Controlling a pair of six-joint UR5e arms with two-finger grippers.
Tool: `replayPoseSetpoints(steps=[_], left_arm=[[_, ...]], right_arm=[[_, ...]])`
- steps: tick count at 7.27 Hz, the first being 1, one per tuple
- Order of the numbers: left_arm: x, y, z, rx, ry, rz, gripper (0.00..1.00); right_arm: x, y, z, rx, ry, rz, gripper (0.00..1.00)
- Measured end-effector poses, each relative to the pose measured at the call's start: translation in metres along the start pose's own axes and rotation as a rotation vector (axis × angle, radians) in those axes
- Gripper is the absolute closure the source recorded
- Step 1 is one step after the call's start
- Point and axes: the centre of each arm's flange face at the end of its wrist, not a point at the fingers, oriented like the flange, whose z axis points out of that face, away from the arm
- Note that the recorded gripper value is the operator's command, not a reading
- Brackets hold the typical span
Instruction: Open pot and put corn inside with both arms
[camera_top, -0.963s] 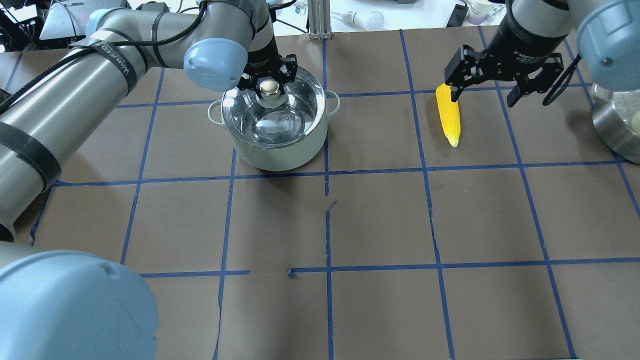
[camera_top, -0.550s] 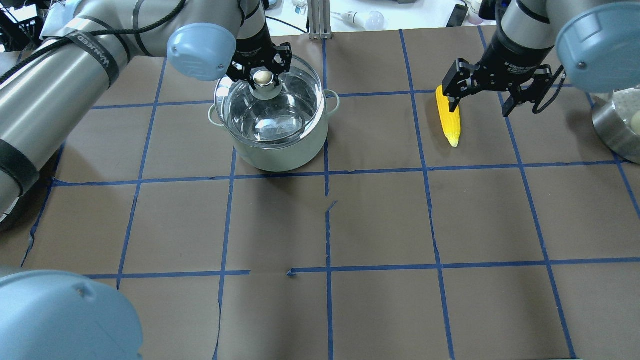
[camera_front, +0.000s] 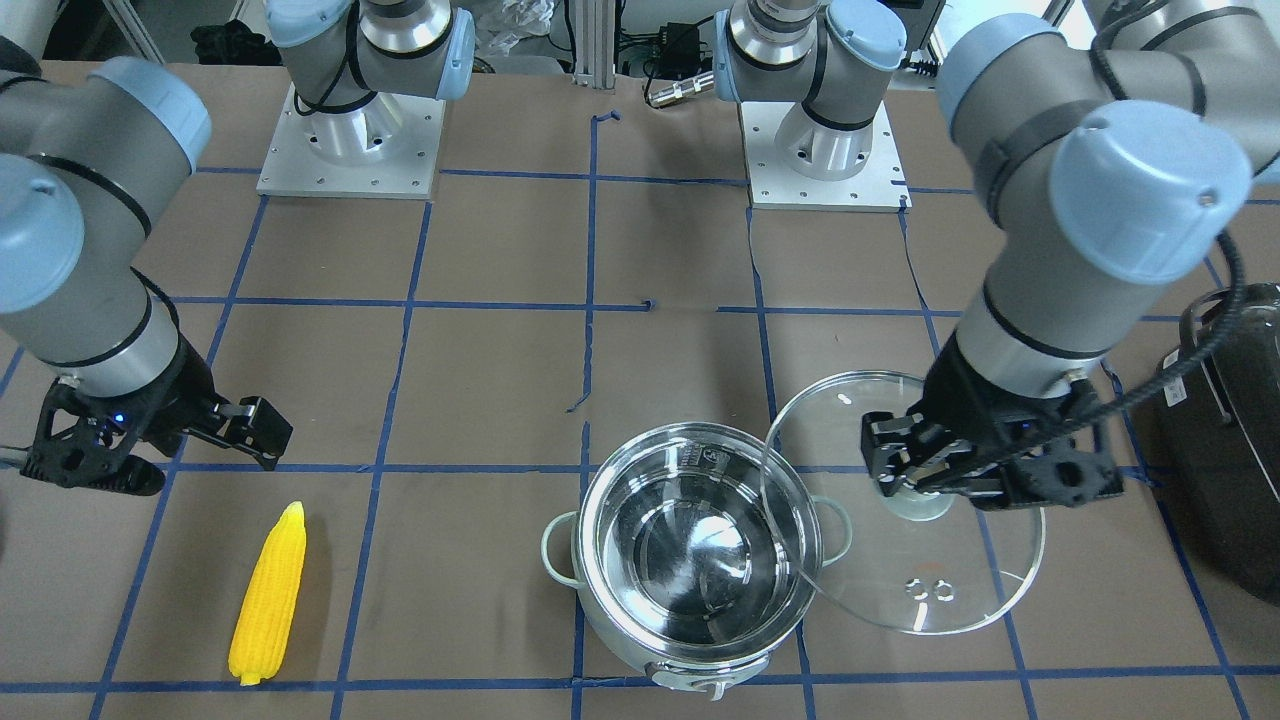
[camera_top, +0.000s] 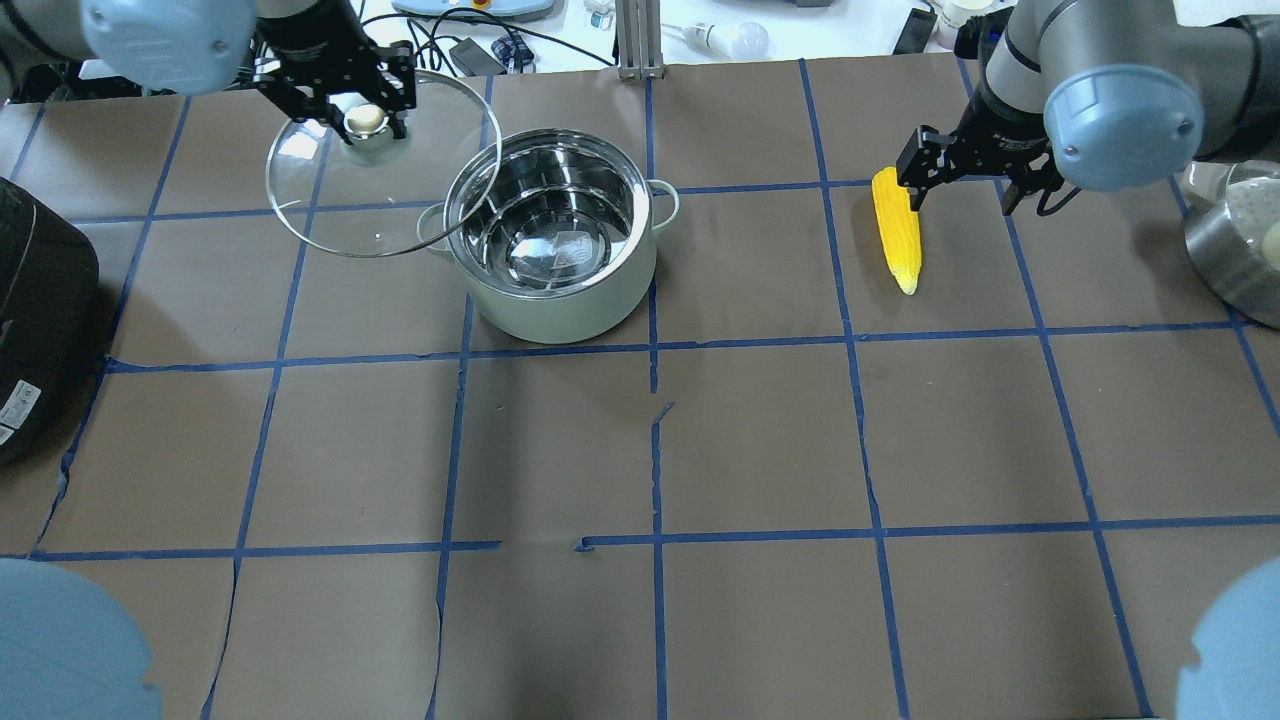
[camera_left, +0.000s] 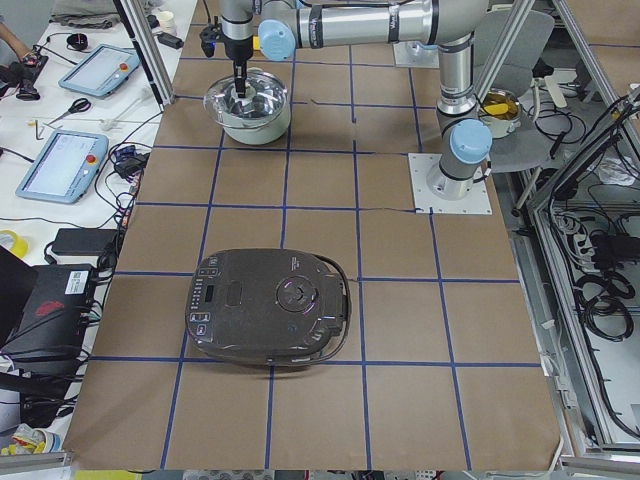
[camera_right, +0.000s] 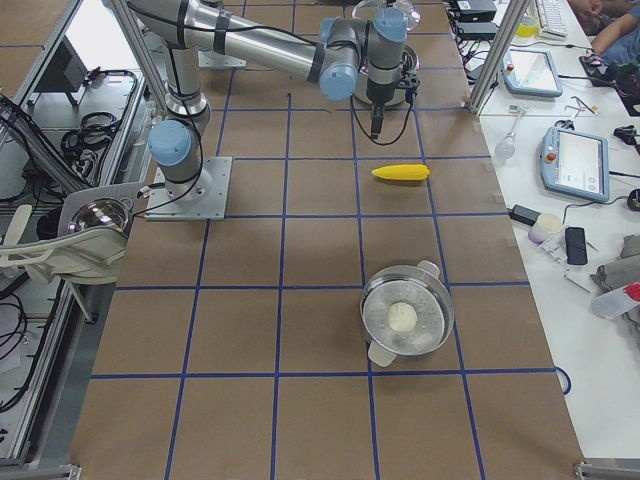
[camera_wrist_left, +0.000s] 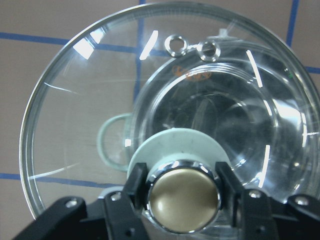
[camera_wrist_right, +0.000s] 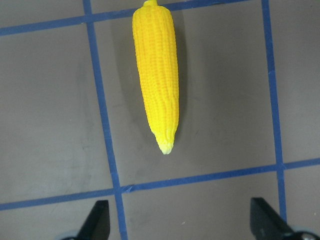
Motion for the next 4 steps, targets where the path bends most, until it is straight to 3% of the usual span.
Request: replayPoseSetpoints(steps=[2,4], left_arm=[[-0.096,0.004,0.018,-0.037,-0.006,0.022,0.74],[-0.176,0.016,0.058,-0.051,-0.002,0.050,0.74]], right_arm=[[0.002,-0.032,0.073,0.011,-0.002,-0.001,0.00],[0.000,-0.048,0.122,0.011,-0.011,0.002,0.00]])
